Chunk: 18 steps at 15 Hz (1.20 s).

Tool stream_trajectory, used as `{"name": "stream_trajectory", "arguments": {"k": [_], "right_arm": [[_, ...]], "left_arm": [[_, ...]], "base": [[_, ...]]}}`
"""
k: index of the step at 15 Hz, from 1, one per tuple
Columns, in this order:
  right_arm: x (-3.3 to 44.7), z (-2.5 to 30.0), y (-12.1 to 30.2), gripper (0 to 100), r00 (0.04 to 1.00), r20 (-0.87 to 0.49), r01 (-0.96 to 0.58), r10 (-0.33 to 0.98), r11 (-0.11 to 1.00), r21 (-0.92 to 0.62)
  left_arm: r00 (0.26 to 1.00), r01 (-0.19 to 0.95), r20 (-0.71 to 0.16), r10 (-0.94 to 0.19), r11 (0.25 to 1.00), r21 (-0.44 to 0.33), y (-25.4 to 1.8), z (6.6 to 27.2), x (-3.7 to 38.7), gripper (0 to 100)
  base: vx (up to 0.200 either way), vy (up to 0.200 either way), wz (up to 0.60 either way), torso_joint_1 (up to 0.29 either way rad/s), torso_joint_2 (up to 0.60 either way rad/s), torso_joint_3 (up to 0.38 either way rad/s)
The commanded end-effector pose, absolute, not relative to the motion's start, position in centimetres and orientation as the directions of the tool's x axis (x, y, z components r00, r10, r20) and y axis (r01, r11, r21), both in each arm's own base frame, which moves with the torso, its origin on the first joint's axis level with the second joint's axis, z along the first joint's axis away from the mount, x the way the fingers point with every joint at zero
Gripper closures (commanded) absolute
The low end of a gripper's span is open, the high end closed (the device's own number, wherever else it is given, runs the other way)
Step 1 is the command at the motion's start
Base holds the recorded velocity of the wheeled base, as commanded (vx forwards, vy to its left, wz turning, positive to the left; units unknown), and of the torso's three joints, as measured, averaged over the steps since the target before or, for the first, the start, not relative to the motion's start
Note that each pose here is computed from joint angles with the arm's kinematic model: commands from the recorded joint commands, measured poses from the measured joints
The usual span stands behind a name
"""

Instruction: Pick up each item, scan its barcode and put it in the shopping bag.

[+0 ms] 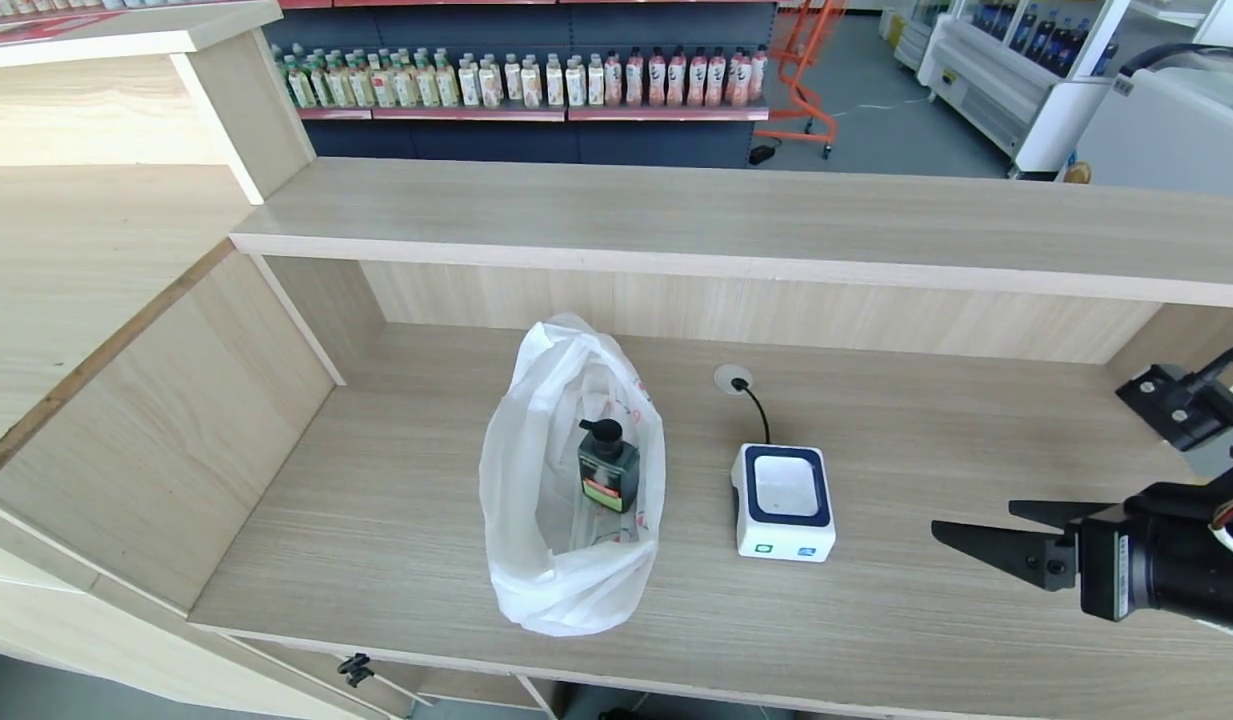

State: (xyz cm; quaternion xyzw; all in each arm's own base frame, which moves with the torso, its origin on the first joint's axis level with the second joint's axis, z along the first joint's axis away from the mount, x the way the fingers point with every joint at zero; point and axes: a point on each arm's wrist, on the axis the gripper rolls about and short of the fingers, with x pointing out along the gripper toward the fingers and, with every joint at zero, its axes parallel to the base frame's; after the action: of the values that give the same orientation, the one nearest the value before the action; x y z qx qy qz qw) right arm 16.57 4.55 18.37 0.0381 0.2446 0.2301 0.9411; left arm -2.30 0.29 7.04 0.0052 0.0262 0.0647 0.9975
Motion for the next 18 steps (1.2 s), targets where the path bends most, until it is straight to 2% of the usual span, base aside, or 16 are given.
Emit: {"name": "stream_trajectory", "arguments": {"k": [1, 2, 5, 9, 18], "right_arm": [[16.7, 18.2, 4.6, 0, 0.769, -0.452, -0.414, 0.452, 0.891, 0.187], [16.7, 18.2, 4.6, 0, 0.769, -0.452, -0.413, 0.452, 0.891, 0.188], [16.7, 18.0, 4.6, 0, 0.767, -0.458, -0.41, 0.449, 0.893, 0.188], [16.6, 17.2, 4.2, 0, 0.789, -0.493, -0.334, 0.367, 0.929, 0.158], [16.1, 16.7, 4.1, 0, 0.785, -0.505, -0.325, 0.359, 0.933, 0.157]], "left_arm": [[0.99, -0.13, -0.052, 0.13, 0.991, 0.013, 0.3, 7.0, -2.3, 0], [0.99, -0.129, -0.052, 0.13, 0.991, 0.014, 0.3, 7.0, -2.3, 0], [0.99, -0.129, -0.052, 0.13, 0.991, 0.014, 0.3, 7.0, -2.3, 0], [0.99, -0.129, -0.053, 0.13, 0.991, 0.015, 0.3, 7.0, -2.3, 0], [0.99, -0.129, -0.053, 0.13, 0.991, 0.015, 0.3, 7.0, -2.3, 0]], "base": [[-0.2, 0.0, 0.0, 0.027, 0.01, -0.012], [-0.2, 0.0, 0.0, -0.002, 0.01, -0.002], [0.0, 0.0, 0.0, 0.0, 0.0, 0.0], [0.0, -0.2, 0.0, 0.001, 0.0, 0.004], [0.0, -0.2, 0.0, 0.004, 0.0, 0.002]]}}
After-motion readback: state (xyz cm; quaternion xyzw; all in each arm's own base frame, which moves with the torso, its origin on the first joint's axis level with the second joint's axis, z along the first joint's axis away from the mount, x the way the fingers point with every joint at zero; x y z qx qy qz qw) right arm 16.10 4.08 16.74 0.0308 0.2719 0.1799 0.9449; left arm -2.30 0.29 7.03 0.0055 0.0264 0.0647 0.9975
